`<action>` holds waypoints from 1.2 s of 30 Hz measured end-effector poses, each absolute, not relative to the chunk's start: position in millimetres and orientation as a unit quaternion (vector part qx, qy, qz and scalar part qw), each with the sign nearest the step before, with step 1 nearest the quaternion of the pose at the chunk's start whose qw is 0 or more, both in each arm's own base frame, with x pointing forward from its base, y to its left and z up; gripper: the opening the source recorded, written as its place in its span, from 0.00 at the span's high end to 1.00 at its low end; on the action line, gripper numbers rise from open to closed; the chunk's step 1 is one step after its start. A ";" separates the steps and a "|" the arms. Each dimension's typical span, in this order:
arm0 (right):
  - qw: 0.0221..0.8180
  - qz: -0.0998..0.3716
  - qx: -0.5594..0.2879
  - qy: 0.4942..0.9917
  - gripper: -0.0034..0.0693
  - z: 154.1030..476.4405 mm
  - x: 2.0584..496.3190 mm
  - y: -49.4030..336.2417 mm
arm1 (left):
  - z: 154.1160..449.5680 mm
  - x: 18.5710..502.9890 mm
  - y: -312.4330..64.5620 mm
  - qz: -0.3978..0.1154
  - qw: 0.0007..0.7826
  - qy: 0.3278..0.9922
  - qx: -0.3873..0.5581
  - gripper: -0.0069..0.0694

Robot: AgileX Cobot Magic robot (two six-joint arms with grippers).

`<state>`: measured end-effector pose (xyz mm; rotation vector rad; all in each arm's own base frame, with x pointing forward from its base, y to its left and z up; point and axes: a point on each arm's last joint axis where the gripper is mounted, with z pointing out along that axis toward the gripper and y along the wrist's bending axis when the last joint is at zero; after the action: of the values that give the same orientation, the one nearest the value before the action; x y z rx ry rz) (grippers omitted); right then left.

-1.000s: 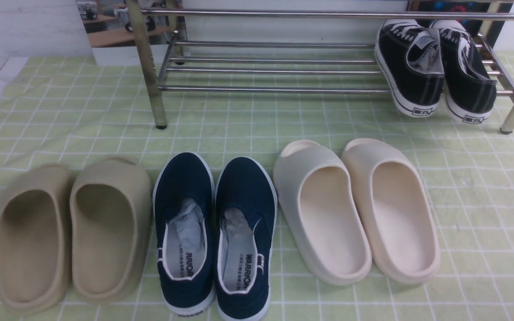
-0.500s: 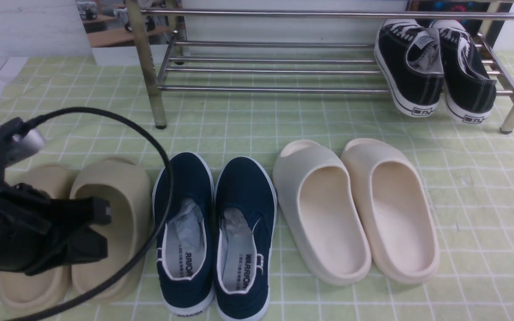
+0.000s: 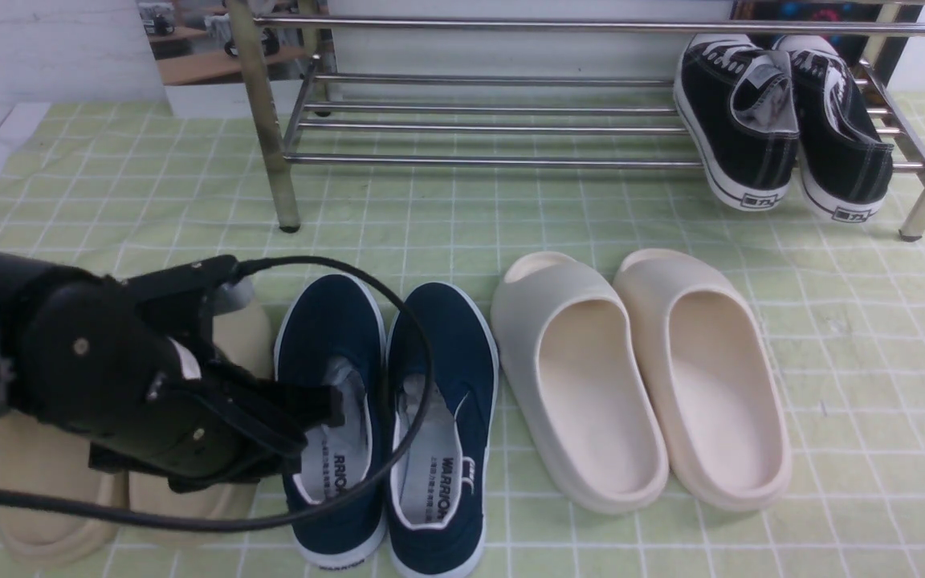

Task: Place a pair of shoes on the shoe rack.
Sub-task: Use the left arm to grab the shoe closest to it, then use the left arm to put a shoe into the shoe rack

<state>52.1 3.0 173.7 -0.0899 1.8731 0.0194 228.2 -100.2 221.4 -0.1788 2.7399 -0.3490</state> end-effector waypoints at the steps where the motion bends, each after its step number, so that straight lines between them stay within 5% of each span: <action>1: 0.592 0.008 -0.039 0.805 0.66 173.7 52.1 3.0 | 219.2 229.6 -100.6 -0.122 0.184 0.973 -0.065 0.51; 3: 0.592 0.008 -0.039 0.805 0.65 173.7 52.1 3.0 | 204.8 239.1 -103.3 -0.114 0.181 0.975 -0.065 0.40; 7: 0.592 0.008 -0.039 0.805 0.65 173.7 52.1 3.0 | 191.0 249.1 -106.7 -0.112 0.185 0.974 -0.066 0.46; 10: 0.592 0.008 -0.039 0.805 0.64 173.7 52.1 3.0 | 183.1 253.7 -108.4 -0.111 0.185 0.974 -0.067 0.69; 11: 0.592 0.008 -0.039 0.805 0.64 173.7 52.1 3.0 | 183.7 253.7 -108.3 -0.110 0.185 0.974 -0.066 0.85; 13: 0.592 0.008 -0.039 0.805 0.64 173.7 52.1 3.0 | 188.4 254.3 -108.5 -0.108 0.182 0.975 -0.065 0.90; 24: 0.592 0.008 -0.039 0.805 0.63 173.7 52.1 3.0 | 302.6 292.8 -121.4 -0.105 0.244 0.964 -0.013 0.89; 36: 0.592 0.008 -0.039 0.805 0.63 173.7 52.1 3.0 | 293.7 410.3 -165.5 -0.087 0.281 0.956 0.010 0.89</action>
<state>52.1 3.0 173.7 -0.0899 1.8731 0.0194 410.3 -165.5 293.7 0.0269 2.5608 -0.2322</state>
